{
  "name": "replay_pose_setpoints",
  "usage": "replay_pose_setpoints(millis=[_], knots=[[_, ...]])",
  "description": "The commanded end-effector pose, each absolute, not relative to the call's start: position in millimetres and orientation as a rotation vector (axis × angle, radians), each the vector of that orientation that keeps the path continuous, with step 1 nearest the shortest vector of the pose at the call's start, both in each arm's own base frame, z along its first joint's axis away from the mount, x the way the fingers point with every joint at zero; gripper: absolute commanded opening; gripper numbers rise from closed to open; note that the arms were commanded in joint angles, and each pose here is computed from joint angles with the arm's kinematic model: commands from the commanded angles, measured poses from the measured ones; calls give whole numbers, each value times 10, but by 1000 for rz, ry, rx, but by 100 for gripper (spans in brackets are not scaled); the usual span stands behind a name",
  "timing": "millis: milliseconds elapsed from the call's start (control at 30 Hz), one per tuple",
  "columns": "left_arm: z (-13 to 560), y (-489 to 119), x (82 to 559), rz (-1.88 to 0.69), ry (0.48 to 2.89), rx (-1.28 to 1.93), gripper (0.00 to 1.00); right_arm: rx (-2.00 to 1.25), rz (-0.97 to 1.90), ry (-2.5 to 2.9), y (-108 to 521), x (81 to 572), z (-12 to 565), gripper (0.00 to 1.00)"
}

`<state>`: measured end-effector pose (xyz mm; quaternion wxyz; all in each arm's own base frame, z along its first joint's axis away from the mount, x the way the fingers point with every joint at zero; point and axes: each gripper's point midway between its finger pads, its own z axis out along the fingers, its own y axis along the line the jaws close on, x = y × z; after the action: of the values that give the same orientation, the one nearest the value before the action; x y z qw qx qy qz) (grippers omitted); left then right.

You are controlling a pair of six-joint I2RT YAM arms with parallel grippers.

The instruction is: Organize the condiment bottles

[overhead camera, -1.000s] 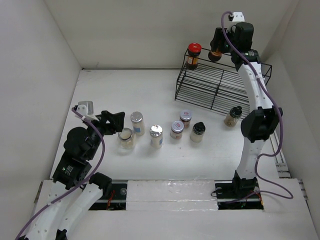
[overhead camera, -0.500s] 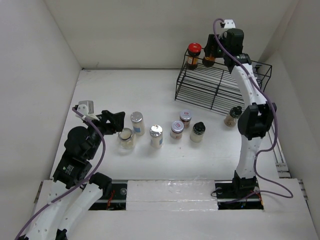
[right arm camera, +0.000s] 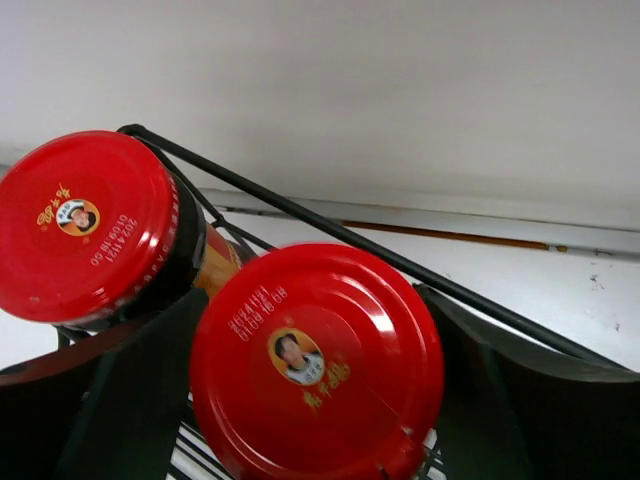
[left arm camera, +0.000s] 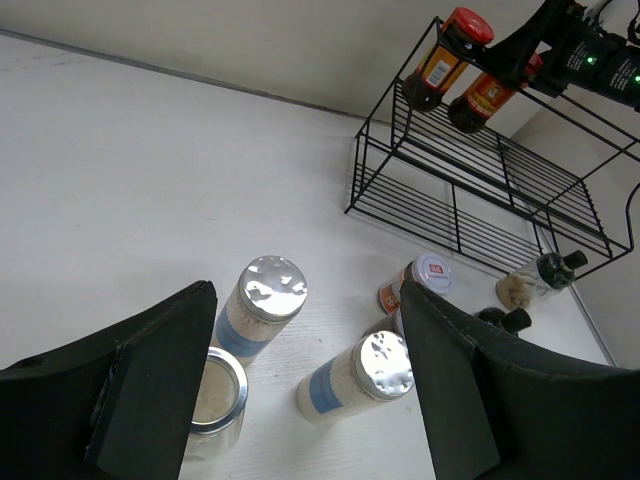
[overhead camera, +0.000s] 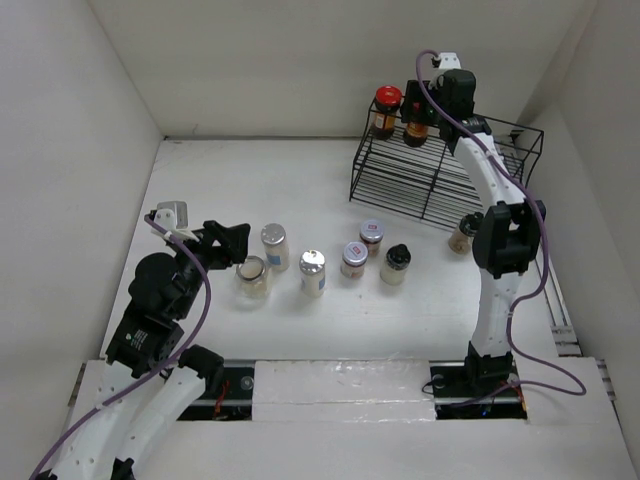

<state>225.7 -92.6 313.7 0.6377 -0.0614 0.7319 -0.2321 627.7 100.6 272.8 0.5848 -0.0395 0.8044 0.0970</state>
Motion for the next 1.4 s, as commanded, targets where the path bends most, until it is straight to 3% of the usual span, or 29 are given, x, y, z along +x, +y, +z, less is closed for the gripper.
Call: replay_pose_setpoints(millis=[0, 167, 367, 433, 500, 533, 567, 667, 767, 800, 833, 933, 1100, 1367], knots=[[3218, -920, 2280, -530, 1633, -136, 70, -97, 233, 1717, 1023, 6237, 3351, 89], [3218, -920, 2280, -530, 1633, -136, 70, -89, 226, 1659, 981, 6069, 3773, 92], [3260, -918, 2239, -543, 1616, -130, 70, -51, 230, 1567, 880, 5569, 4272, 82], [3283, -909, 2219, -547, 1605, -131, 69, -24, 259, 1530, 855, 5275, 4359, 68], [3283, -909, 2219, -547, 1605, -131, 63, -59, 363, 1523, 1102, 4904, 4249, 17], [3283, -909, 2219, -547, 1605, -131, 62, -85, 403, 1525, 1223, 4770, 4168, 17], [3283, -909, 2219, -547, 1605, -131, 59, -123, 440, 1524, 1357, 4637, 4082, 11], [3260, -918, 2239, -543, 1616, -130, 51, -233, 567, 1538, 1933, 4084, 3719, 11], [3215, -936, 2277, -537, 1635, -129, 47, -378, 698, 1577, 2510, 3547, 3356, 29], [3191, -946, 2297, -533, 1646, -128, 47, -427, 715, 1594, 2645, 3437, 3232, 58], [3191, -946, 2297, -533, 1646, -128, 47, -472, 752, 1600, 2785, 3285, 3163, 75], [3170, -929, 2324, -518, 1653, -140, 47, -632, 810, 1677, 3195, 2831, 2763, 97], [3168, -918, 2303, -517, 1653, -140, 51, -813, 765, 1763, 3539, 2329, 2318, 99], [3139, -926, 2318, -513, 1665, -139, 53, -845, 650, 1892, 3714, 2449, 1816, 99]])
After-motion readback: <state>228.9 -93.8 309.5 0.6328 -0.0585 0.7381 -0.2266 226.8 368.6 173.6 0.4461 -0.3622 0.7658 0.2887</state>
